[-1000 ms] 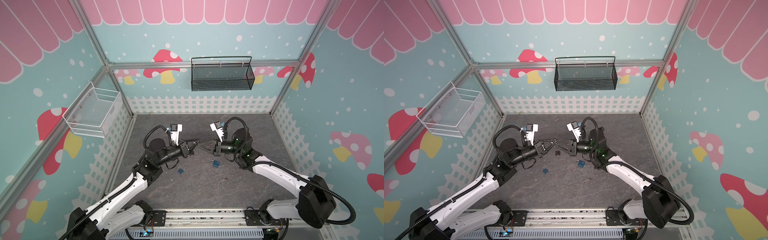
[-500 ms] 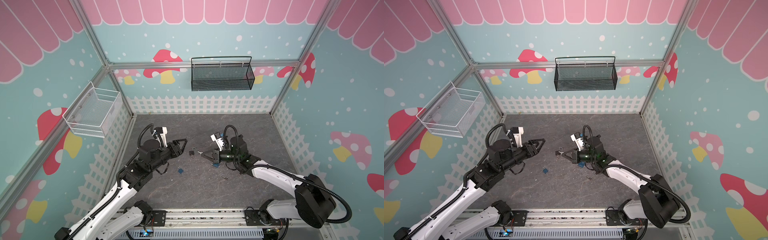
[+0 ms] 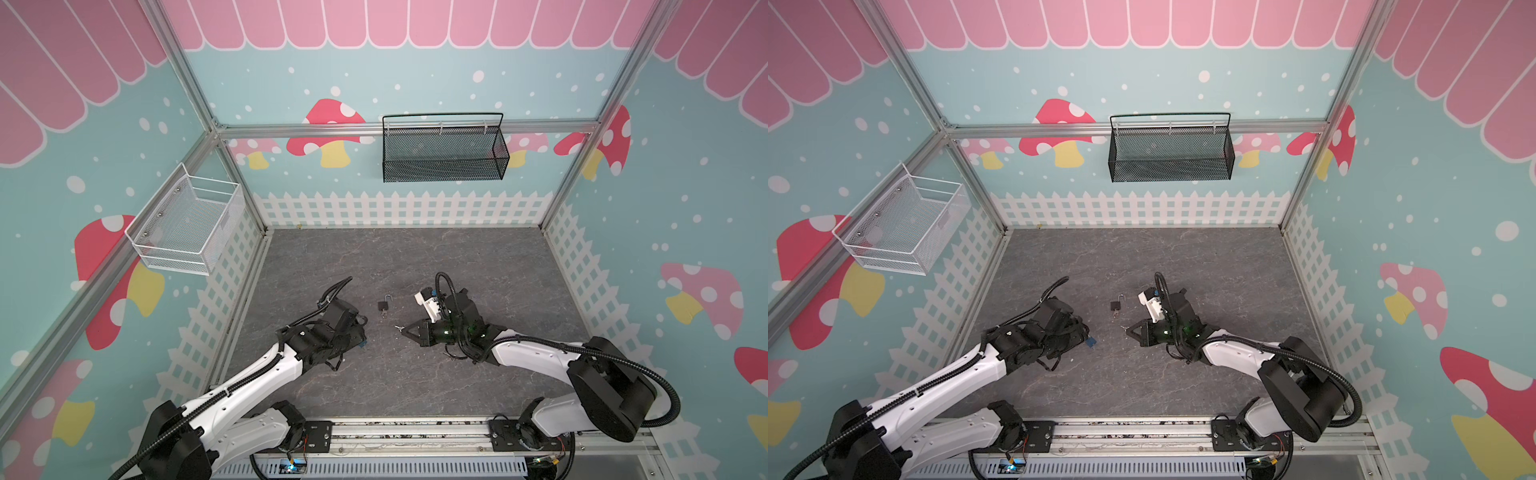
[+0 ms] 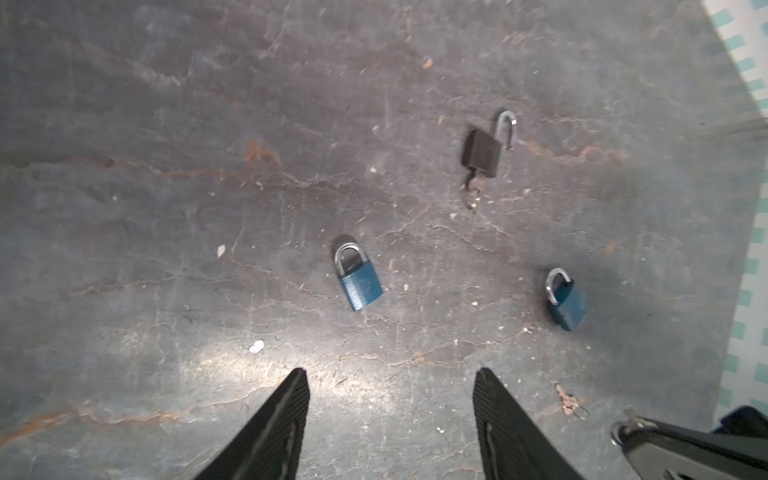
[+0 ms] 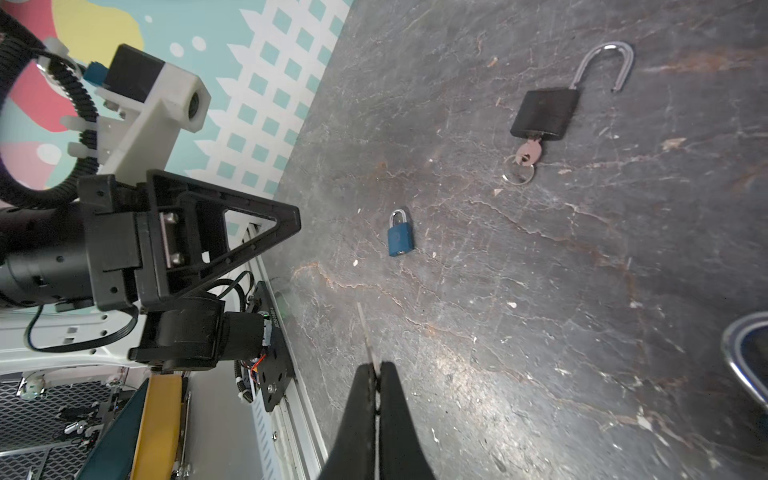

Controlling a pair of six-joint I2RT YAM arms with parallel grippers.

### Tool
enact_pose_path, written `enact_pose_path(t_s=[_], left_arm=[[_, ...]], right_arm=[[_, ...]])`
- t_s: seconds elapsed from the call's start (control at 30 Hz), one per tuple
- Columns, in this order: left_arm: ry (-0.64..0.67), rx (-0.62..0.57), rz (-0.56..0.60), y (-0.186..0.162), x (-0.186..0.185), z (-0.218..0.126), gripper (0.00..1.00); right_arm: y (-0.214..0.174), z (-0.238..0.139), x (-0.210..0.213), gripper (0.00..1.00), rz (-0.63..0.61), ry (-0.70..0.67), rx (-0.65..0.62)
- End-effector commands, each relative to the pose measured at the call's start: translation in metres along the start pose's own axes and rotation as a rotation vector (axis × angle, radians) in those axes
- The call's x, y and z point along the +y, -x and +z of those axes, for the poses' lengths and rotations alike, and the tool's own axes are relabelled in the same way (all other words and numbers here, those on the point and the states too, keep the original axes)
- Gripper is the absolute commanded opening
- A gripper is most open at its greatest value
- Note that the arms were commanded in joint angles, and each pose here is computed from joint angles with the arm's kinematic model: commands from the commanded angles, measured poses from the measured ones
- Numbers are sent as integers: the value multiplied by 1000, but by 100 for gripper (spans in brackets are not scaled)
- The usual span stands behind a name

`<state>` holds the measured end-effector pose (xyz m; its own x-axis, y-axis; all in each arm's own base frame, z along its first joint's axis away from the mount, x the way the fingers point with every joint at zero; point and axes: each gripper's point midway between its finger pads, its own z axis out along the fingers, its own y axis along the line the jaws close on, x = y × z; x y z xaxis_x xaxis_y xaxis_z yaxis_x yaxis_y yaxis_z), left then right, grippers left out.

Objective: Unlock with the key
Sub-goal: 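Grasp a blue padlock with the left gripper while the right holds the key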

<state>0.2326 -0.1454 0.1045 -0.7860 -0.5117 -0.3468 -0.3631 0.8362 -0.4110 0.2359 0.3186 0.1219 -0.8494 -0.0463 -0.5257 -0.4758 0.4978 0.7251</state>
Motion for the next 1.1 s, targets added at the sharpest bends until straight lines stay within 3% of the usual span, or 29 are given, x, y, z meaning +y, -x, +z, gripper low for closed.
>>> enact_pose_path(t_s=[0.0, 0.27, 0.63, 1.07], left_arm=[[42, -26, -68, -1, 7, 11, 63], [113, -1, -36, -10, 10, 39, 63], [207, 30, 70, -11, 6, 74, 55], [268, 85, 122, -19, 12, 93, 39]], right_arm=[[0, 5, -5, 0, -12, -5, -15], [-3, 7, -9, 0, -31, -7, -4], [1, 4, -19, 0, -16, -12, -7], [-3, -3, -27, 0, 8, -1, 6]])
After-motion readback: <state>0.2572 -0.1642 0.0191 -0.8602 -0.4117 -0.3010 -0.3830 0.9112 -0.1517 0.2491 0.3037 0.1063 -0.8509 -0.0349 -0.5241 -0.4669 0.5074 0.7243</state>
